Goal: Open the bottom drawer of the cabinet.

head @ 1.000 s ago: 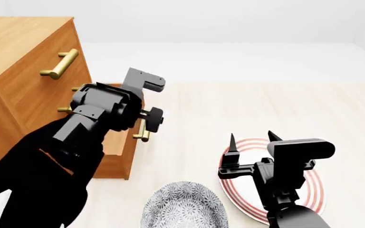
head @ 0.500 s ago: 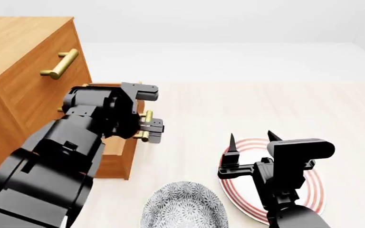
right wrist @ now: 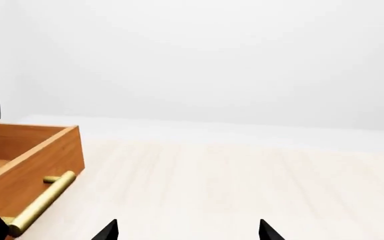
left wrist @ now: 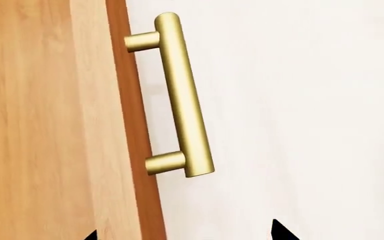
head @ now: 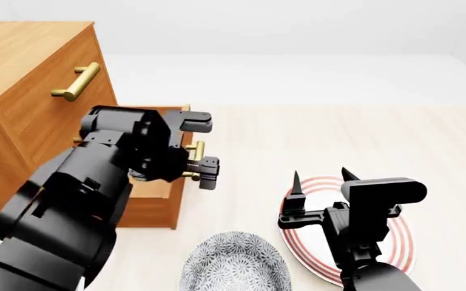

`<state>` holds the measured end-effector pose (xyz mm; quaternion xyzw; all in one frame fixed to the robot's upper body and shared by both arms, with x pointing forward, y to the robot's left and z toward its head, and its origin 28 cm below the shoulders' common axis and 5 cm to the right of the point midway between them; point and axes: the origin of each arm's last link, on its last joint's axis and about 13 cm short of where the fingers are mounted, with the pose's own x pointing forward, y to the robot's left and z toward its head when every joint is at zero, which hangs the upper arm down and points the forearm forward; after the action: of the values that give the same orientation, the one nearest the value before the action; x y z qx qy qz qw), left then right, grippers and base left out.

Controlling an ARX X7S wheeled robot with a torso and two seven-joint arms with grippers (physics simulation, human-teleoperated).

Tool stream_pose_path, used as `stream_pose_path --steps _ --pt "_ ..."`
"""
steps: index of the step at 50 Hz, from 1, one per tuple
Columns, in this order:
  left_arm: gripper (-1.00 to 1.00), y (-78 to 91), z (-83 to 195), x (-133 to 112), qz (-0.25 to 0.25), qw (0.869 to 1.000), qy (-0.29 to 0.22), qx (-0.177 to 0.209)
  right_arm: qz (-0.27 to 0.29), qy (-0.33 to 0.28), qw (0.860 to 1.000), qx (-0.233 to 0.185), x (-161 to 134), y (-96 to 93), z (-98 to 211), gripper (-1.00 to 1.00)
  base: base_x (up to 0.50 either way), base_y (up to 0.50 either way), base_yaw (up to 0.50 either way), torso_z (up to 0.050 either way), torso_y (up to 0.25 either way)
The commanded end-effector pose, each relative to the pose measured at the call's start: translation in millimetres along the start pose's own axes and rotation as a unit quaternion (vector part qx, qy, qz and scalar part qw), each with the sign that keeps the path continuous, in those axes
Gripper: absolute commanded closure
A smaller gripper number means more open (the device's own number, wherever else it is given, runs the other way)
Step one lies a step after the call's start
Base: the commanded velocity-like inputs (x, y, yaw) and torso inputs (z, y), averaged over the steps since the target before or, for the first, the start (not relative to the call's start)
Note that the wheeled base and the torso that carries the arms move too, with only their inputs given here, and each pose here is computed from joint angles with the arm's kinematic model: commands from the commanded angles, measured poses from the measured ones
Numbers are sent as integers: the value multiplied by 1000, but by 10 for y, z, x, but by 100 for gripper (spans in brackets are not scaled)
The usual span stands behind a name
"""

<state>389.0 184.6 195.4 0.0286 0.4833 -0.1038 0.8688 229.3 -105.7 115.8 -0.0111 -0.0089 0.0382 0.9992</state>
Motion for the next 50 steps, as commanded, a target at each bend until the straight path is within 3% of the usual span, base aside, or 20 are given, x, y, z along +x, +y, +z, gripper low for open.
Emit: stream_pose_path --steps 1,11,13,17,27,29,31,32,34,35,36,38,40,41,42,45,50 --pt "-100 -191 13 -12 -106 994 2 12 0 -1 1000 -1 -2 1 7 -100 0 0 0 0 0" --pt "-100 -347 38 -33 -194 980 -8 39 -1 -4 1000 -4 -15 -11 42 -100 0 0 0 0 0" --pt "-100 -350 35 -29 -189 981 -8 37 -2 -4 1000 -4 -14 -12 43 -100 0 0 0 0 0" --pt "-100 -358 43 -53 -226 974 1 34 -2 -4 1000 -3 -17 -14 42 -100 0 0 0 0 0" --pt "-100 -377 80 -47 -236 971 -24 40 -2 -3 1000 -3 -16 -12 28 -100 0 0 0 0 0" --pt "-100 -373 129 -83 -218 971 -92 36 -2 -2 1000 -2 -11 -14 22 -100 0 0 0 0 0" --pt "-100 -314 150 -260 -175 962 -211 -9 -1 -2 1000 -2 -8 -11 26 -100 0 0 -4 0 0" --pt "-100 -372 133 -337 -157 960 -231 -2 -1 -2 1000 -3 -7 -10 27 -100 0 0 -4 0 0" --pt "-100 -365 127 -468 -115 938 -327 -23 -1 -3 1000 -3 -5 -9 32 -100 0 0 -5 0 0" --pt "-100 -360 116 -492 -54 933 -356 -14 -2 -4 1000 -3 -5 -9 34 -100 0 0 -6 0 10" --pt "-100 -357 109 -535 -56 929 -364 -35 -2 -4 1000 -3 -5 -9 36 -100 0 0 -6 0 0" --pt "-100 -343 18 -743 -98 908 -406 -31 -3 -4 1000 -2 -2 -7 39 -100 0 0 -3 0 0" --pt "-100 -324 -33 -822 -96 907 -409 -35 -4 -4 1000 -3 0 -6 40 -100 0 0 0 0 5" --pt "-100 -300 -100 -920 -106 893 -436 -36 -6 -5 1000 -3 5 -7 46 -100 0 0 0 0 0" --pt "-100 -288 -157 -965 -110 888 -444 -35 -7 -6 1000 -3 9 -9 50 -100 0 0 0 0 0" --pt "-100 -263 -354 -1039 -123 882 -454 -33 -10 -8 1000 -2 29 -12 65 -100 0 0 0 0 0" --pt "-100 -247 -672 -905 -76 870 -486 -13 -10 -16 1000 -6 56 -5 107 -100 0 0 0 0 0"
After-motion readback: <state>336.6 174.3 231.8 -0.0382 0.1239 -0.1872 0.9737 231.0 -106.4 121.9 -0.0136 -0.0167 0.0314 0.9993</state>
